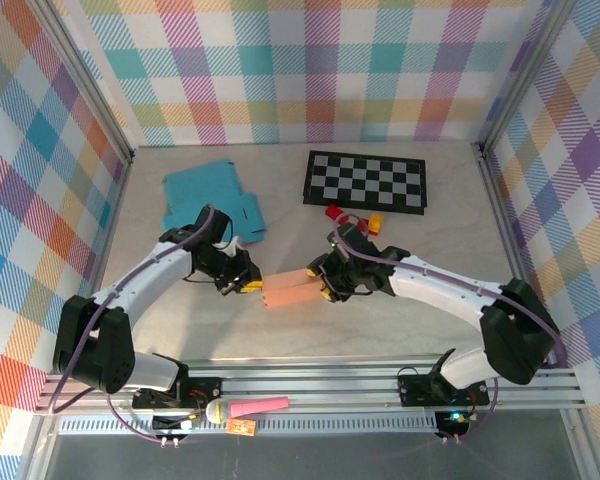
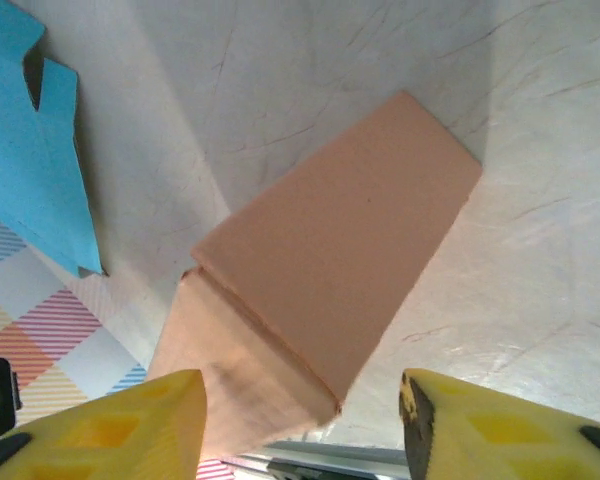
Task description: Fold the paper box
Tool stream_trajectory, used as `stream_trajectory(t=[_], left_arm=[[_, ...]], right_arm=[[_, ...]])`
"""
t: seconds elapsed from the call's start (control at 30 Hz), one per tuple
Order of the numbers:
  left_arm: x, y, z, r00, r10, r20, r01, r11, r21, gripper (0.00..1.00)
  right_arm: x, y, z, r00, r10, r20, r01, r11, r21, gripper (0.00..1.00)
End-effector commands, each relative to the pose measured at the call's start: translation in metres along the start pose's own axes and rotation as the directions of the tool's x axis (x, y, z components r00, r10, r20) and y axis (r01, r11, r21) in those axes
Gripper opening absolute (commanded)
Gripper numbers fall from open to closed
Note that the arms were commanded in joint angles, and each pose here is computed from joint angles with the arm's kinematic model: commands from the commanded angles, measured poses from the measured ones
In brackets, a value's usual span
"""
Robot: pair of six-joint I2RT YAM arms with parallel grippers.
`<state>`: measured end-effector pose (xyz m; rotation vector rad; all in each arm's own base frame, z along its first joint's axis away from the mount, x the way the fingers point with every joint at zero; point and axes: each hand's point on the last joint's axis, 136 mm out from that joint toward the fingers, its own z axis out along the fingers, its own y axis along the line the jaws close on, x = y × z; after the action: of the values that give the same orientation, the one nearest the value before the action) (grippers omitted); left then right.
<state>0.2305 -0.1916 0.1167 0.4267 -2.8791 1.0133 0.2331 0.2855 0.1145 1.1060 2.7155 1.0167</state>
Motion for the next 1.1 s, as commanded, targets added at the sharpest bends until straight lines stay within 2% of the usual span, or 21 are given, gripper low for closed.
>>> stream_trajectory(t=[0.0,0.13,0.33,0.6,0.83,0.97,1.07], left_arm=[[0.011,-0.008,0.010,1.000,0.031,-0.005,-0.031,1.000,-0.001,0.12],[0.021,-0.020,0.018,0.996,0.086,0.014,-0.086,0.996,-0.018,0.10],[0.034,-0.038,0.033,0.988,0.152,0.021,-0.151,0.988,-0.028,0.10],[0.056,-0.063,0.058,0.973,0.231,-0.015,-0.231,0.973,-0.009,0.10],[0.073,-0.083,0.070,0.946,0.320,-0.053,-0.320,0.947,0.001,0.10],[0.083,-0.098,0.076,0.928,0.364,-0.077,-0.363,0.931,0.029,0.17],[0.087,-0.107,0.079,0.918,0.386,-0.086,-0.385,0.922,0.033,0.24]], right_arm=[[-0.006,0.000,-0.019,0.998,0.039,0.055,-0.039,0.999,-0.008,0.67],[0.003,0.001,-0.019,0.993,0.108,0.047,-0.107,0.994,-0.028,0.83],[-0.001,-0.022,-0.008,0.980,0.191,0.059,-0.191,0.982,0.004,0.85],[-0.021,-0.037,0.000,0.982,0.158,0.103,-0.156,0.987,-0.027,0.73],[-0.035,-0.065,-0.019,0.980,0.130,0.148,-0.119,0.989,-0.084,0.60],[-0.044,-0.091,-0.032,0.974,0.132,0.186,-0.114,0.988,-0.104,0.50],[-0.057,-0.102,-0.040,0.963,0.134,0.233,-0.099,0.983,-0.153,0.53]])
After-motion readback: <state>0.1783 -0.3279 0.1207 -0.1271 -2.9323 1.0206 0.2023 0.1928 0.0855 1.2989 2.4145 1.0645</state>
